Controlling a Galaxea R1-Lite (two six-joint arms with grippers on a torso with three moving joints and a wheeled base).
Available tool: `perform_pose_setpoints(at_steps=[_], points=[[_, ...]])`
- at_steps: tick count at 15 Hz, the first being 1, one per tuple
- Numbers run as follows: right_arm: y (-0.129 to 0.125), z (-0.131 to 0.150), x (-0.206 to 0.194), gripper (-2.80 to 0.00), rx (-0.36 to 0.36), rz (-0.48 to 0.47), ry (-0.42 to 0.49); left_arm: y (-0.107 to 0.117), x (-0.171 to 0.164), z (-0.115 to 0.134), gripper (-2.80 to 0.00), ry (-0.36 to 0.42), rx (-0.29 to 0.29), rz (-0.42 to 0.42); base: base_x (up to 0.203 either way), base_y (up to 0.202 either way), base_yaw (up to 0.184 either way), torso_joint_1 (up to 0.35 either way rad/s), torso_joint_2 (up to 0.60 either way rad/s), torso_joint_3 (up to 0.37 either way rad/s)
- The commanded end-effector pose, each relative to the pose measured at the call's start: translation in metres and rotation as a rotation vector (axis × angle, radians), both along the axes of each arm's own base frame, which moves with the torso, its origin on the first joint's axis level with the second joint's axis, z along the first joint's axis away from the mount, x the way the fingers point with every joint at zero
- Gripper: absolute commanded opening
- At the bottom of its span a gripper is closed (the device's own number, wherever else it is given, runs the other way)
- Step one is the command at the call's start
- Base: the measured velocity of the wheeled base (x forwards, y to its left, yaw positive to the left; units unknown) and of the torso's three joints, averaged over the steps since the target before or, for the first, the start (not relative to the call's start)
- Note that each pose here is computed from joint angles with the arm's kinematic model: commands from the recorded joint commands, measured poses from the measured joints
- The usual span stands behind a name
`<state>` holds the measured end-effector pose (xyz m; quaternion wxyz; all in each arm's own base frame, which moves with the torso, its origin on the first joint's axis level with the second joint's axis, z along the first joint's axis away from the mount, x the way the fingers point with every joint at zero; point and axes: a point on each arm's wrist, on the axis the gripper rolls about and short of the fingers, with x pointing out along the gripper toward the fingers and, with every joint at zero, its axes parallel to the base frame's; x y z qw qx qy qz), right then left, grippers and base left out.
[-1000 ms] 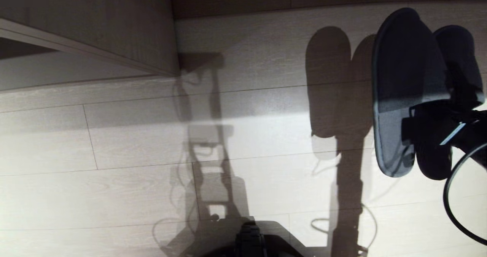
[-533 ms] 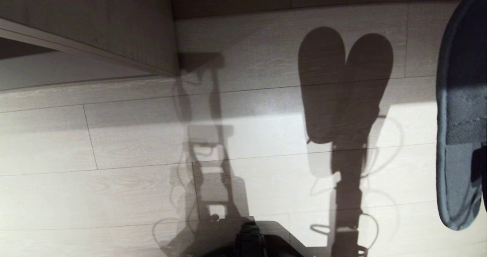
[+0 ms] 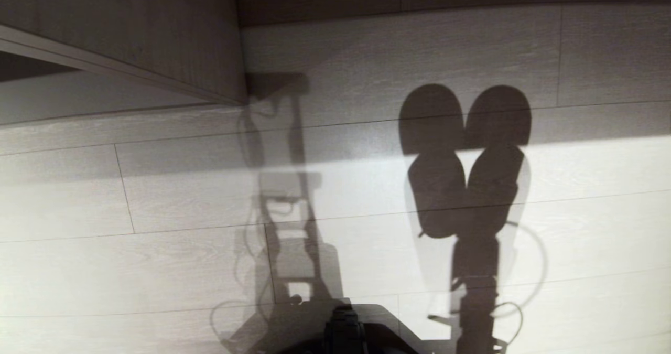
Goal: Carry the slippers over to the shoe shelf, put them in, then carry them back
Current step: Place the slippers into the shoe cabinet
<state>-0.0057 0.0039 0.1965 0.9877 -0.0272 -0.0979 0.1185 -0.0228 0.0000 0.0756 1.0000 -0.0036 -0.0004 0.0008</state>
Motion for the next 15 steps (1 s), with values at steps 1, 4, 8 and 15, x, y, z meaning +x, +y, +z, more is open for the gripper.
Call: perform_pose_setpoints(at_steps=[1, 4, 8, 15], points=[[-0.001, -0.007, -0.015, -2.8, 0.001, -0.006, -0.053, 0.0, 0.0, 0.0, -2.8, -0.001, 0.0, 0.001, 0.0, 0.0, 0.0, 0.0, 0.0, 0.0], [0.0, -0.019, -0.02, -2.8, 0.005, -0.02, -0.062, 0.0, 0.0, 0.0, -2.8, -0.001, 0.0, 0.001, 0.0, 0.0, 0.0, 0.0, 0.0, 0.0], [0.0, -0.047, -0.026, -2.8, 0.007, -0.049, -0.038, 0.0, 0.0, 0.0, -2.8, -0.001, 0.0, 0.001, 0.0, 0.0, 0.0, 0.0, 0.0, 0.0], [-0.001, -0.094, -0.026, -2.8, 0.006, -0.109, 0.091, 0.0, 0.0, 0.0, -2.8, -0.001, 0.0, 0.001, 0.0, 0.0, 0.0, 0.0, 0.0, 0.0]])
